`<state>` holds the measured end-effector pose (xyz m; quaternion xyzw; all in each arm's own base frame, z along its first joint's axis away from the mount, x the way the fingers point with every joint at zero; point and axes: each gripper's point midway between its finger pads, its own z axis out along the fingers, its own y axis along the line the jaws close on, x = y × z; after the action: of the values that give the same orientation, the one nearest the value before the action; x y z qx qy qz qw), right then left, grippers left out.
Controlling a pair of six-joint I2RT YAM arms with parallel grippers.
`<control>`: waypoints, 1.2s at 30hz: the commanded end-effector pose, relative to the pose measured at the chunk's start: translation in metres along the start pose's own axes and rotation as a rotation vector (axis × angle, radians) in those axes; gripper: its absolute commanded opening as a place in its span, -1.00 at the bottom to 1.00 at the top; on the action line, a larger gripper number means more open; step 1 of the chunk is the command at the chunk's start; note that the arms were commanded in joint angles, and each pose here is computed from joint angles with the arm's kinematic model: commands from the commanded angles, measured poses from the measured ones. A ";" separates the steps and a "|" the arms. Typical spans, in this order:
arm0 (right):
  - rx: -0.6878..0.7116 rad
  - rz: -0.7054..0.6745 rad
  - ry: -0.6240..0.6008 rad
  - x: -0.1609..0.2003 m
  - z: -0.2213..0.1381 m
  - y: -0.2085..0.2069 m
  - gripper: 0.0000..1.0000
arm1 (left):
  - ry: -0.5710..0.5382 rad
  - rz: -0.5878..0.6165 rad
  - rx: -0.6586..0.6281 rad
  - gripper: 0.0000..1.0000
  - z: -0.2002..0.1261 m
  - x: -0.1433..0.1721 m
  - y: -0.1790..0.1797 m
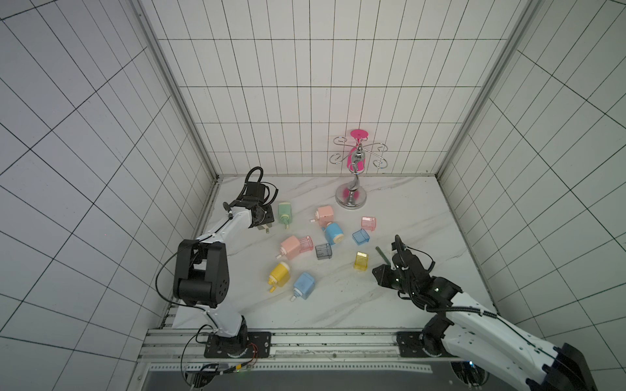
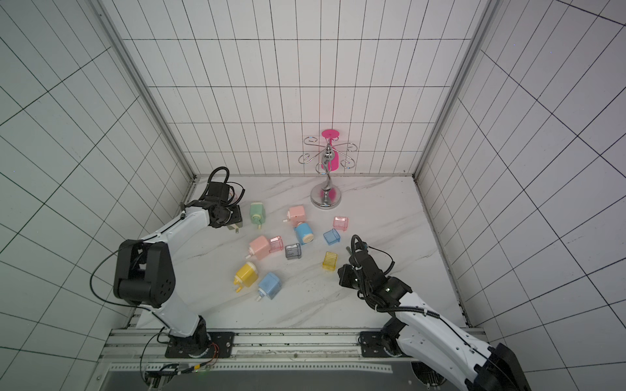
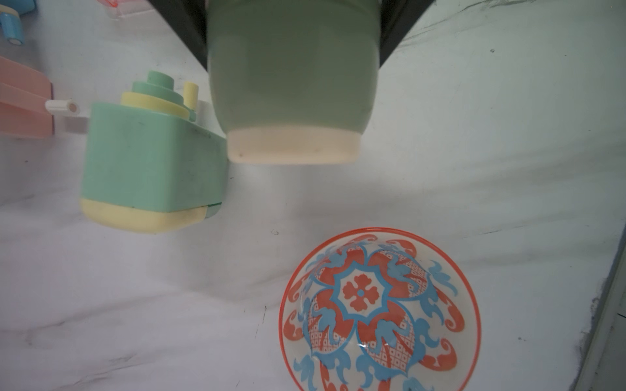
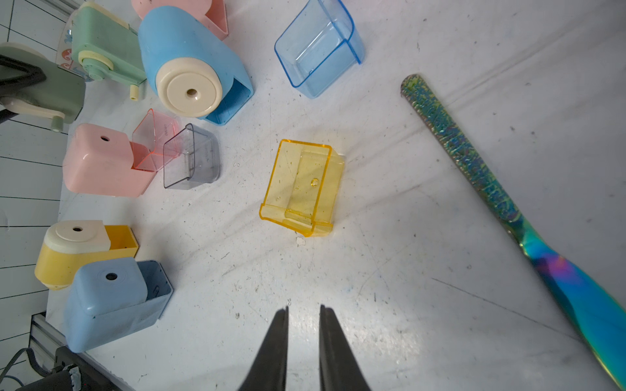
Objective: Put the tray back into the pencil sharpener
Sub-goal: Place the pencil sharpener at the center of the board.
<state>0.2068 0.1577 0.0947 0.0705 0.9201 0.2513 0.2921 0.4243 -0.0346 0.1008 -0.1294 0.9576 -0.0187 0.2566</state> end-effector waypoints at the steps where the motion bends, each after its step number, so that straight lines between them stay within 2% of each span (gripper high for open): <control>1: -0.016 0.015 -0.033 -0.007 -0.005 0.002 -0.59 | -0.016 0.007 0.014 -1.00 0.006 -0.008 -0.006; 10: -0.008 -0.001 -0.010 -0.003 -0.004 0.001 -0.59 | -0.064 0.026 0.010 -1.00 0.019 -0.015 -0.008; 23: -0.007 0.014 -0.018 -0.002 -0.007 -0.002 -0.59 | -0.074 0.057 -0.044 -0.99 0.044 -0.015 -0.005; 28: -0.003 0.014 -0.014 -0.001 -0.009 -0.003 -0.58 | -0.077 0.062 -0.050 -0.67 0.049 -0.012 -0.005; 31: -0.002 0.012 -0.017 -0.001 -0.009 -0.003 -0.58 | -0.073 0.068 -0.068 -0.31 0.052 -0.010 -0.003; 36: -0.010 0.004 -0.020 -0.005 -0.012 0.001 -0.57 | -0.063 0.072 -0.070 -0.03 0.055 -0.007 -0.002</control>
<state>0.2027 0.1552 0.1017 0.0682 0.9162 0.2586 0.2986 0.4518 -0.0336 0.0618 -0.1052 0.9560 0.0196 0.2730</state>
